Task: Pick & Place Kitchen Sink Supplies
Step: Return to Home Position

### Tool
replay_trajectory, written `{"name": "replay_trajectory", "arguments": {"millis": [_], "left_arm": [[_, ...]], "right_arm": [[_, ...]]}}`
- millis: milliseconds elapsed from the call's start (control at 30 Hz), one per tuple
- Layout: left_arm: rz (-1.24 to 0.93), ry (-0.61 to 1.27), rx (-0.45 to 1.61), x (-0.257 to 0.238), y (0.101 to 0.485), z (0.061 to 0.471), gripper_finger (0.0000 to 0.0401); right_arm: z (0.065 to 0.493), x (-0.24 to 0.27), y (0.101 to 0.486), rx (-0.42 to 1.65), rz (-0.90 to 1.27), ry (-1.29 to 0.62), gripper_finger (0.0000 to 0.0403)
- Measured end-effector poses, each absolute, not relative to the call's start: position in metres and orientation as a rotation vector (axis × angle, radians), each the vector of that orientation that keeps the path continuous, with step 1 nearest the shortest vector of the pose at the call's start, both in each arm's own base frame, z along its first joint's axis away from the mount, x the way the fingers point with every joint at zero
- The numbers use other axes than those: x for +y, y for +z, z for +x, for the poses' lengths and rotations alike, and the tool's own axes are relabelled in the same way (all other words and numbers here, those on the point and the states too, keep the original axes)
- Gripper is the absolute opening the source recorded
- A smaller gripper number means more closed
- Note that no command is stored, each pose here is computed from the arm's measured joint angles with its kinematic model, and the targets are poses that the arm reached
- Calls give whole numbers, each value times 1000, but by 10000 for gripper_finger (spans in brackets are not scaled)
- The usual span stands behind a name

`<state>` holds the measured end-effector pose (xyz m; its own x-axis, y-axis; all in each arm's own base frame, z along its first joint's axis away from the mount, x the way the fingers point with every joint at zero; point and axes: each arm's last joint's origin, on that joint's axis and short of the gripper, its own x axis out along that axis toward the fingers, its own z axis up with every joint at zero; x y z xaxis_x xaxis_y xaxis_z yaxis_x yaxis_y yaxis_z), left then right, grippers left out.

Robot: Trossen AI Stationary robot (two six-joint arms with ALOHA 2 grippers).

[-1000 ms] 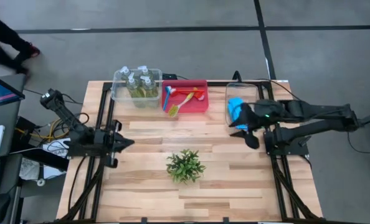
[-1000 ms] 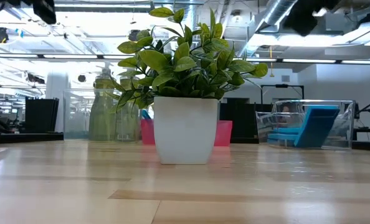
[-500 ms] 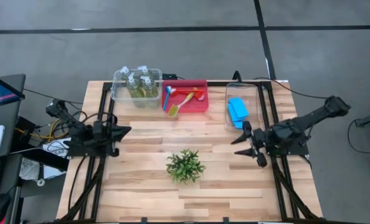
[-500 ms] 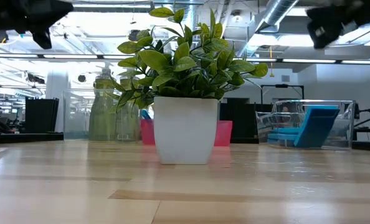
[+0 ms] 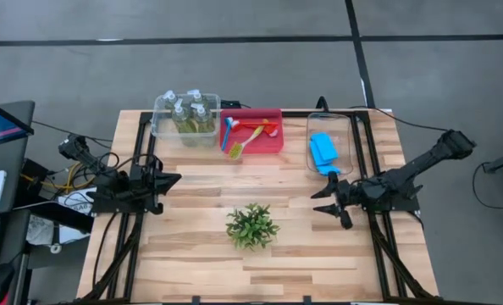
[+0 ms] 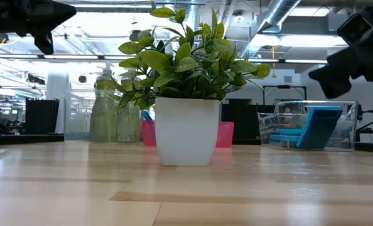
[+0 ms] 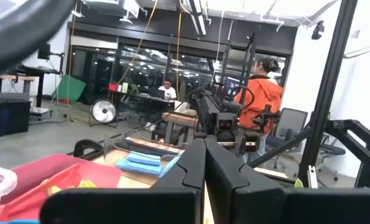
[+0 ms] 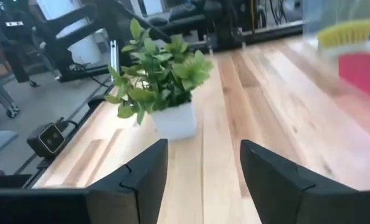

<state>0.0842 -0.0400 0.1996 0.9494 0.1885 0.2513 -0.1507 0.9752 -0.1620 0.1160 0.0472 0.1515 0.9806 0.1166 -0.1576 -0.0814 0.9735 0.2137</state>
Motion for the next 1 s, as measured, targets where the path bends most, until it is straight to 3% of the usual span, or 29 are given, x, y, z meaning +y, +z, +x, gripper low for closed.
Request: {"name": "replay_trajectory", "arguments": {"millis": [267, 1000], "left_arm": [[-309, 155, -311, -39, 203, 83, 4], [-315, 156, -311, -39, 203, 83, 4]], "right_arm": [[115, 49, 147, 219, 314, 96, 194], [114, 48, 147, 223, 323, 95, 194]]}}
